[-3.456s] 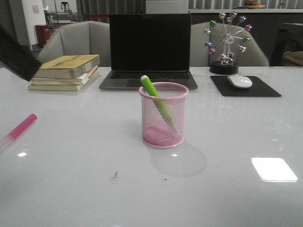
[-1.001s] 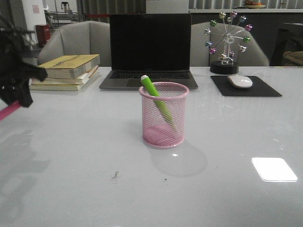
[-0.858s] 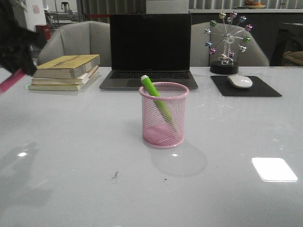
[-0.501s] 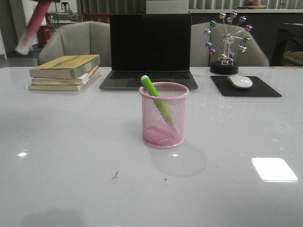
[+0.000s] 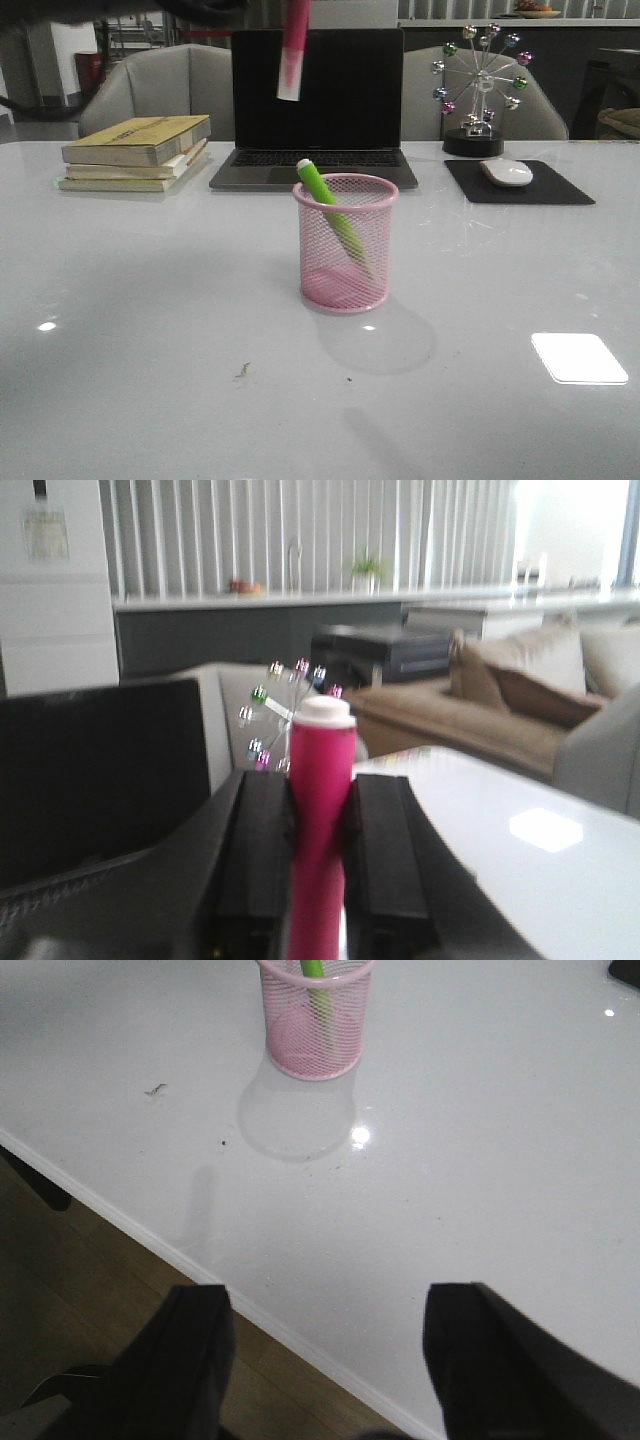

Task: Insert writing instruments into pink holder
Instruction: 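Lift the pink marker and carry it above the pink holder, then lower the pink marker into the holder and open the left gripper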

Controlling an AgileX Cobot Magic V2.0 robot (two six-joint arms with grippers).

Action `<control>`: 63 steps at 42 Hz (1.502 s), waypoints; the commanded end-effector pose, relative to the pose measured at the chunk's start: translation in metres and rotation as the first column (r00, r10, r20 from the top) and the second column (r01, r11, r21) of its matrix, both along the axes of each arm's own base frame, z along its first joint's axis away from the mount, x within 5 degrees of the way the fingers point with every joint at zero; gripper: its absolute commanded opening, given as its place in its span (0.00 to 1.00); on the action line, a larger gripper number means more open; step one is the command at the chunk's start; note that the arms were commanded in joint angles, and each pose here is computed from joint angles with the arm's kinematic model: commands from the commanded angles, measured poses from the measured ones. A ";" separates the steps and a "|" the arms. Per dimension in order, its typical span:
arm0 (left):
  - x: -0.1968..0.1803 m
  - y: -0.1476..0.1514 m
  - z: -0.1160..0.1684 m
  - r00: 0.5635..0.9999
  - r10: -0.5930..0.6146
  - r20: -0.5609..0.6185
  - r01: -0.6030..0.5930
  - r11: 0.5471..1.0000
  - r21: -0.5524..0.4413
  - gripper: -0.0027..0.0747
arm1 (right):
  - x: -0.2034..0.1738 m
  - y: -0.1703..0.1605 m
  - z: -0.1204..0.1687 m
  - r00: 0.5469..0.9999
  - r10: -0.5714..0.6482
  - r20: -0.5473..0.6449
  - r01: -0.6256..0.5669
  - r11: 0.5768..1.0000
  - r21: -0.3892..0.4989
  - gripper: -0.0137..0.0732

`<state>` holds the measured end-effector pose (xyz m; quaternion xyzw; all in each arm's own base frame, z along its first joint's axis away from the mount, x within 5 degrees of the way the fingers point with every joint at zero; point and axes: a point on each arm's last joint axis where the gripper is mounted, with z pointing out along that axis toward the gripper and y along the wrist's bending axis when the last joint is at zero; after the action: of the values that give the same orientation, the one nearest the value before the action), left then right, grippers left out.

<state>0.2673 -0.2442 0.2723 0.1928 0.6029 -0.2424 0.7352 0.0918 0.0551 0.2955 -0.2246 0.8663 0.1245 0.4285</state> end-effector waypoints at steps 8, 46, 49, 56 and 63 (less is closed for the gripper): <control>0.006 -0.029 -0.006 0.988 -0.005 0.153 0.026 0.990 -0.136 0.15 | 0.004 0.001 0.014 0.996 0.001 0.089 -0.004 0.999 0.034 0.76; 0.019 -0.045 -0.047 0.999 -0.035 -0.003 0.035 0.999 -0.003 0.54 | 0.004 0.001 0.014 0.996 0.001 0.089 -0.004 0.999 0.034 0.76; 0.019 -0.045 -0.047 0.999 -0.036 -0.004 0.036 0.999 -0.002 0.57 | 0.004 0.001 0.014 0.996 0.001 0.089 -0.004 0.999 0.034 0.76; 0.017 -0.043 -0.036 0.999 -0.034 0.016 0.034 0.999 -0.002 0.57 | 0.004 0.001 0.014 0.996 0.001 0.089 -0.004 0.999 0.034 0.76; 0.003 -0.031 0.010 0.998 -0.055 -0.007 0.055 0.996 0.077 0.57 | 0.004 0.001 0.014 0.996 0.001 0.089 -0.004 0.999 0.034 0.76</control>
<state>0.2813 -0.2842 0.2202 0.2521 0.6599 -0.2240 0.6714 0.0918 0.0550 0.2955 -0.2241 0.8664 0.1246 0.4284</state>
